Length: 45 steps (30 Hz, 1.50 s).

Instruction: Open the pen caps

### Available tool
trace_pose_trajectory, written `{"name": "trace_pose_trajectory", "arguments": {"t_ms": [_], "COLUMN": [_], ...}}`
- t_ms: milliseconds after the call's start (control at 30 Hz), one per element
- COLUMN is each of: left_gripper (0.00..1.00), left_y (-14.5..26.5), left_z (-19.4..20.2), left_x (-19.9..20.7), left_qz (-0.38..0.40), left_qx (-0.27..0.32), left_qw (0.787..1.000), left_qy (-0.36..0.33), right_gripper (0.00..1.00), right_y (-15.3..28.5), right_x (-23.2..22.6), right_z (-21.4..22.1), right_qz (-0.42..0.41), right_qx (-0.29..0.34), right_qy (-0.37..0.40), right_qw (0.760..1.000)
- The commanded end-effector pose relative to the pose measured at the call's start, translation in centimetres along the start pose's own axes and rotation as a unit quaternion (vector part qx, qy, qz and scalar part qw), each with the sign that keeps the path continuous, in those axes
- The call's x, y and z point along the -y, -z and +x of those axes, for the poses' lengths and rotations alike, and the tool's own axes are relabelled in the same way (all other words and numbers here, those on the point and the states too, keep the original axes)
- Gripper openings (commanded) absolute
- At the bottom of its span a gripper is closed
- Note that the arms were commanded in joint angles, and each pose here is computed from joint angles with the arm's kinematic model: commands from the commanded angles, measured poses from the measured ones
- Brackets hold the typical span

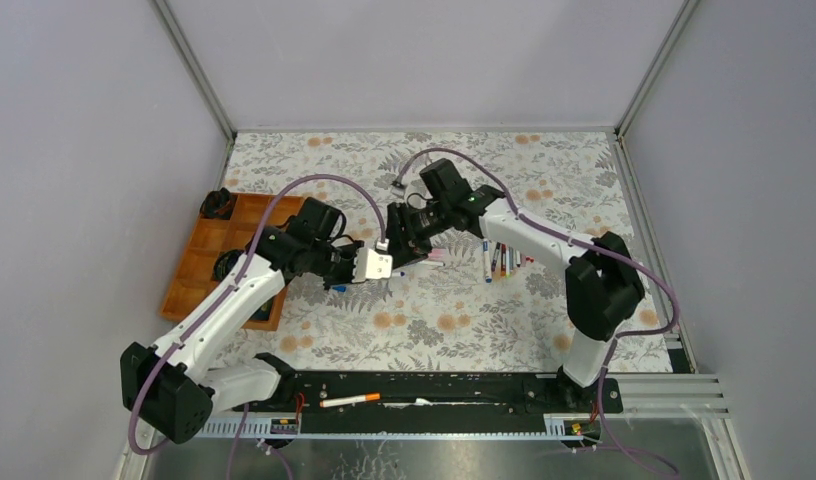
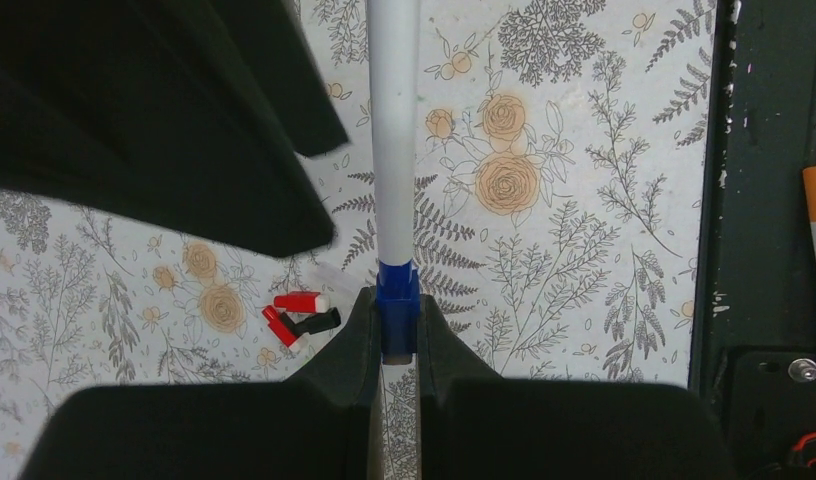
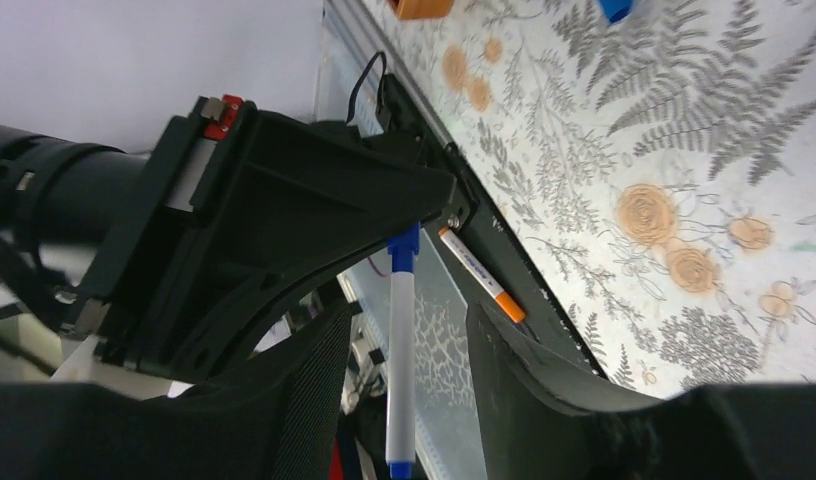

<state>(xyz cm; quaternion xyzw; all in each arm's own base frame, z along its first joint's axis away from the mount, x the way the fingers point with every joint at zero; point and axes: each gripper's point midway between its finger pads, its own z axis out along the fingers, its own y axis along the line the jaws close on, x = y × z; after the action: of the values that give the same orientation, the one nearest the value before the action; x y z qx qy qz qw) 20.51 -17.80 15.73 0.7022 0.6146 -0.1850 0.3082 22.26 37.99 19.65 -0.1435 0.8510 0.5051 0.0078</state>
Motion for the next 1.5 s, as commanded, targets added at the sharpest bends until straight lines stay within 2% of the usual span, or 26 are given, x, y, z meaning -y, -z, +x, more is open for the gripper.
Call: {"name": "trace_pose_trajectory", "arguments": {"t_ms": [0,167,267,467,500,767,1133,1267,1400,1467], "left_gripper": [0.00,0.00,0.00,0.00,0.00,0.00,0.00,0.00,0.00,0.00], "left_y": [-0.2,-0.3,-0.3,-0.3,-0.4,0.0,0.1,-2.1,-4.3,-5.1], "left_z": [0.8,1.1,1.3,2.5,3.0,8.9,10.8,10.3,10.9,11.8], "left_x": [0.1,-0.1,-0.1,-0.7,-1.0,-3.3,-4.6,-3.1,-2.2,-2.2], "left_qz": [0.001,-0.001,-0.003,-0.018,-0.023,-0.084,-0.093,-0.060,-0.034,-0.034], "left_qx": [-0.026,-0.033,-0.037,-0.066,-0.077,-0.206,-0.204,-0.158,-0.141,-0.150], "left_qw": [0.999,0.999,0.999,0.997,0.996,0.971,0.973,0.986,0.989,0.987], "left_qy": [-0.023,-0.028,-0.030,-0.043,-0.047,-0.089,-0.057,-0.012,0.035,0.049], "right_gripper": [0.52,0.46,0.38,0.03,0.00,0.00,0.00,0.00,0.00,0.00], "right_y": [-1.4,-3.1,-3.5,-3.3,-3.1,-1.2,1.6,4.0,7.2,8.7], "right_x": [-2.3,-1.6,-1.2,-0.4,-0.4,3.1,7.0,10.4,14.5,16.1], "right_z": [1.4,2.4,2.8,3.1,3.2,5.0,5.8,2.8,0.0,-1.0], "right_qz": [-0.059,-0.058,-0.054,-0.037,-0.036,0.006,0.059,0.157,0.291,0.333], "right_qx": [-0.051,-0.082,-0.090,-0.087,-0.086,-0.080,-0.045,0.038,0.146,0.192], "right_qy": [0.018,0.012,0.007,0.012,0.014,0.002,-0.004,0.000,0.008,0.002], "right_qw": [0.997,0.995,0.994,0.995,0.996,0.997,0.997,0.987,0.946,0.923]}}
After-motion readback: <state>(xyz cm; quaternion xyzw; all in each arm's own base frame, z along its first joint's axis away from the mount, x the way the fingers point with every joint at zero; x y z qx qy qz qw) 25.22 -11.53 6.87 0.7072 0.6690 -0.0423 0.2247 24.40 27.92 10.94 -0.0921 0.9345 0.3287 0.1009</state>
